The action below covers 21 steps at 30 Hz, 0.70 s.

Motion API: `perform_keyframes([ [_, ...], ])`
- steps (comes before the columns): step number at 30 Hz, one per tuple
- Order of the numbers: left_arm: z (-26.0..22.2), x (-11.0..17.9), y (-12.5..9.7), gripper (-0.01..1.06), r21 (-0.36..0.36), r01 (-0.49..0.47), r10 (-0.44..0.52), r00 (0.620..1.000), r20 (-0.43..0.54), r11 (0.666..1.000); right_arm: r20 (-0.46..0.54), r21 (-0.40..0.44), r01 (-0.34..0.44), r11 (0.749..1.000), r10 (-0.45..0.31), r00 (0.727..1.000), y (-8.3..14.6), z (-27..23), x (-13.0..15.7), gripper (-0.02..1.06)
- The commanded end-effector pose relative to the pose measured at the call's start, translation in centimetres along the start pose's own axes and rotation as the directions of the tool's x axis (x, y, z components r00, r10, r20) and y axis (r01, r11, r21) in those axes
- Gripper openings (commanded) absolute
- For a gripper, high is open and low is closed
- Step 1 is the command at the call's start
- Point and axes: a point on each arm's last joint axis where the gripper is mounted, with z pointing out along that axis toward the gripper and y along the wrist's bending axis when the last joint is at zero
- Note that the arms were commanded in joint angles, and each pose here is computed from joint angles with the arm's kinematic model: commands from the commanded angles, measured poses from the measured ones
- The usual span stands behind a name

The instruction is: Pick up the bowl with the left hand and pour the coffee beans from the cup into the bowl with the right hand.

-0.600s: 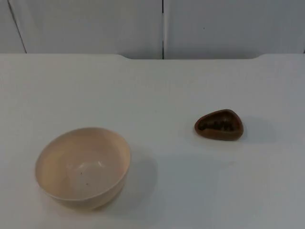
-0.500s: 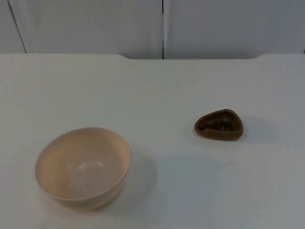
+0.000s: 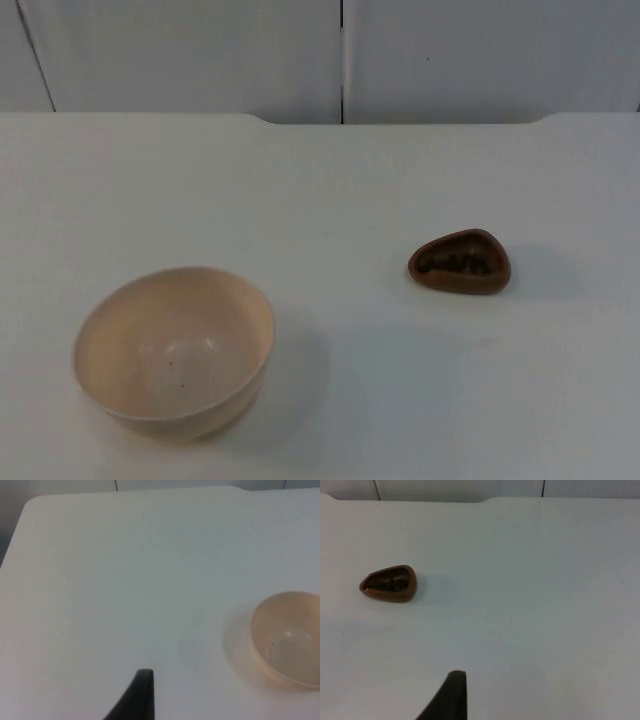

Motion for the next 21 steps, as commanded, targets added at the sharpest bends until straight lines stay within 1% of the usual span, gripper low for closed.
perform_keyframes([
  [1, 0.0, -0.5, -0.1, 1.05, 0.014, 0.012, -0.012, 1.000, 0.010, 1.000, 0.004, 0.007, 0.001, 1.000, -0.001, 1.000, 0.0, 0.1, 0.1, 1.05],
  [12, 0.8, -0.9, -0.2, 1.05, 0.020, 0.017, -0.016, 0.999, -0.036, 1.000, 0.004, 0.007, 0.001, 1.000, -0.001, 1.000, 0.0, 0.1, 0.1, 1.05],
  [16, 0.6, -1.7, -0.2, 1.05, 0.020, 0.017, -0.016, 0.999, -0.031, 1.000, 0.004, 0.007, 0.001, 1.000, -0.001, 1.000, 0.0, 0.1, 0.1, 1.05],
  [20, 0.5, -3.5, -0.2, 1.05, 0.020, 0.017, -0.017, 1.000, -0.025, 1.000, 0.004, 0.007, 0.001, 1.000, -0.001, 1.000, 0.0, 0.1, 0.1, 1.05],
  [21, 0.5, -3.5, -0.2, 1.05, 0.020, 0.017, -0.017, 1.000, -0.025, 1.000, 0.004, 0.007, 0.001, 1.000, -0.001, 1.000, 0.0, 0.1, 0.1, 1.05],
])
